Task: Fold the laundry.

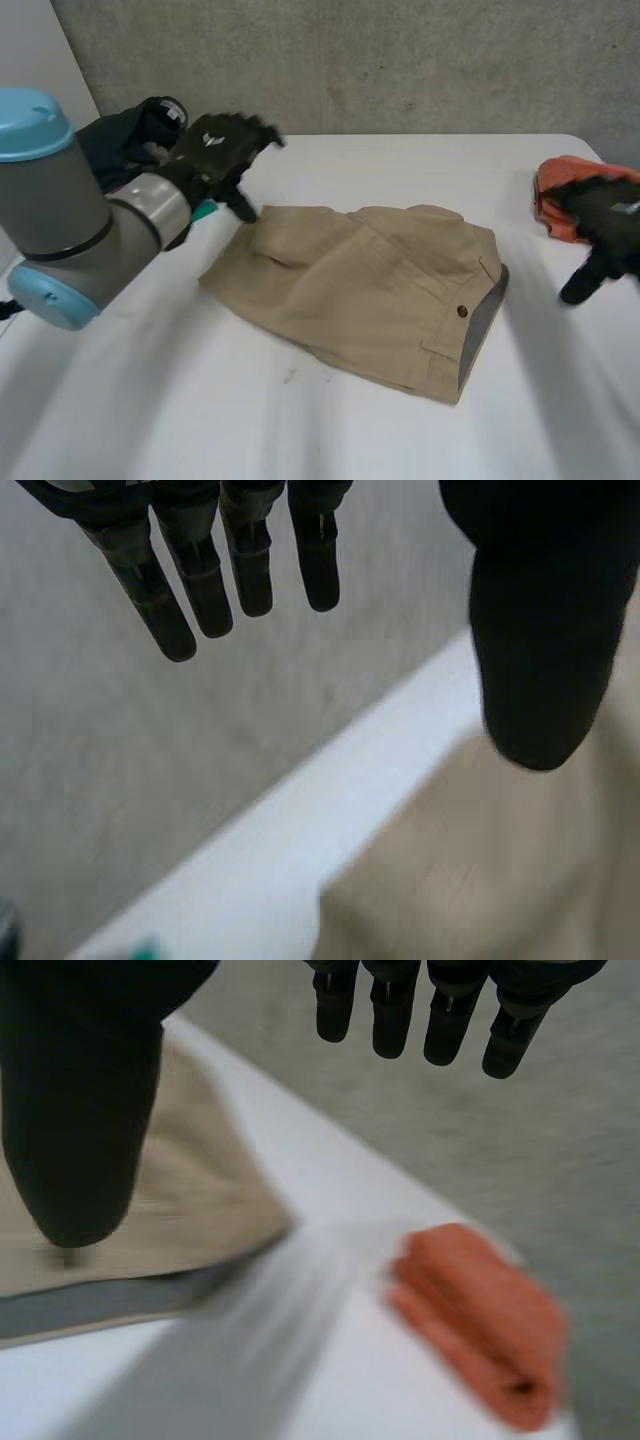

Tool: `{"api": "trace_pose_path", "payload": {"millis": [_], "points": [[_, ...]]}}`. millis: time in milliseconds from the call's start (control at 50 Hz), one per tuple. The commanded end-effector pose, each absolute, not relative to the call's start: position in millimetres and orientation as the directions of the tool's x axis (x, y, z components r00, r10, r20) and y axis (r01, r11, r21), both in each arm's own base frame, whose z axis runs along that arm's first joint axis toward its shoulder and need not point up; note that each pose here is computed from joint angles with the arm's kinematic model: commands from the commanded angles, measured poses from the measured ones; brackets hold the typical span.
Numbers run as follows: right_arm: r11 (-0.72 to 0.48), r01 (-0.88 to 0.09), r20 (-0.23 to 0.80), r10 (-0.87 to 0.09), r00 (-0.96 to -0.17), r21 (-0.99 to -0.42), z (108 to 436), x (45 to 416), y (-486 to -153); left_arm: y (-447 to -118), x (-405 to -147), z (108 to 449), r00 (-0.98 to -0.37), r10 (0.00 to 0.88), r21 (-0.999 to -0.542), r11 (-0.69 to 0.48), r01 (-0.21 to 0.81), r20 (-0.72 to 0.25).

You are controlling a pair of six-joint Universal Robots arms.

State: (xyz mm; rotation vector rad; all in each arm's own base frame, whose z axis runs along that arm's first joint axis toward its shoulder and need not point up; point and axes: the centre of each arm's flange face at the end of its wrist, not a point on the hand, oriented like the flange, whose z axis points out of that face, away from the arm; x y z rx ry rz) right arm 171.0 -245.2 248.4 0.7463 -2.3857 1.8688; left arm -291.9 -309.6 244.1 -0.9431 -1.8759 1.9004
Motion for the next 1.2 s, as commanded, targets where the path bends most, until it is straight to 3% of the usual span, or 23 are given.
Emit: {"api": "trace_pose_path", "payload": {"millis": [20, 100, 260, 440, 680, 840, 920, 1000, 1080, 1200], "points": [[0.297, -0.403, 0.162, -0.597, -0.786, -0.866, 202.0, 225.1, -174.2, -341.0, -244.2, 169.2, -0.664, 0.621, -0.837, 0.022, 0.546, -0.417], [0.343, -0.396, 0.122, -0.605, -0.787, -0.852, 178.1, 235.6, -165.0, -345.8, -239.5, 134.2, -0.598, 0.663, -0.782, 0.032, 0.623, -0.450], [0.391, -0.390, 0.122, -0.558, -0.821, -0.834, 139.7, 241.8, -170.5, -347.0, -250.0, 118.0, -0.544, 0.727, -0.800, -0.010, 0.601, -0.418], [0.295, -0.356, 0.150, -0.545, -0.825, -0.887, 133.5, 251.1, -182.6, -350.5, -262.4, 108.3, -0.525, 0.729, -0.807, -0.064, 0.587, -0.440], [0.273, -0.423, 0.219, -0.552, -0.804, -0.864, 114.8, 253.1, -187.6, -352.7, -263.0, 98.8, -0.523, 0.728, -0.803, -0.063, 0.593, -0.444], [0.235, -0.413, 0.238, -0.533, -0.812, -0.880, 126.6, 253.1, -191.2, -353.4, -264.6, 103.5, -0.525, 0.720, -0.803, -0.074, 0.591, -0.453], [0.174, -0.397, 0.262, -0.512, -0.818, -0.901, 150.7, 251.7, -196.0, -347.4, -270.2, 131.5, -0.531, 0.699, -0.808, -0.116, 0.578, -0.479], [0.057, -0.410, 0.332, -0.492, -0.805, -0.910, 185.4, 251.4, -196.4, -334.0, -271.1, 176.6, -0.575, 0.662, -0.835, -0.146, 0.530, -0.481], [-0.061, -0.448, 0.426, -0.446, -0.787, -0.892, 223.7, 246.8, -198.8, -310.9, -270.6, 236.2, -0.646, 0.632, -0.892, -0.179, 0.415, -0.428], [-0.240, -0.451, 0.507, -0.299, -0.808, -0.860, 302.7, 234.9, -207.6, -272.5, -258.7, 320.3, -0.744, 0.552, -0.925, -0.277, 0.262, -0.376]]}}
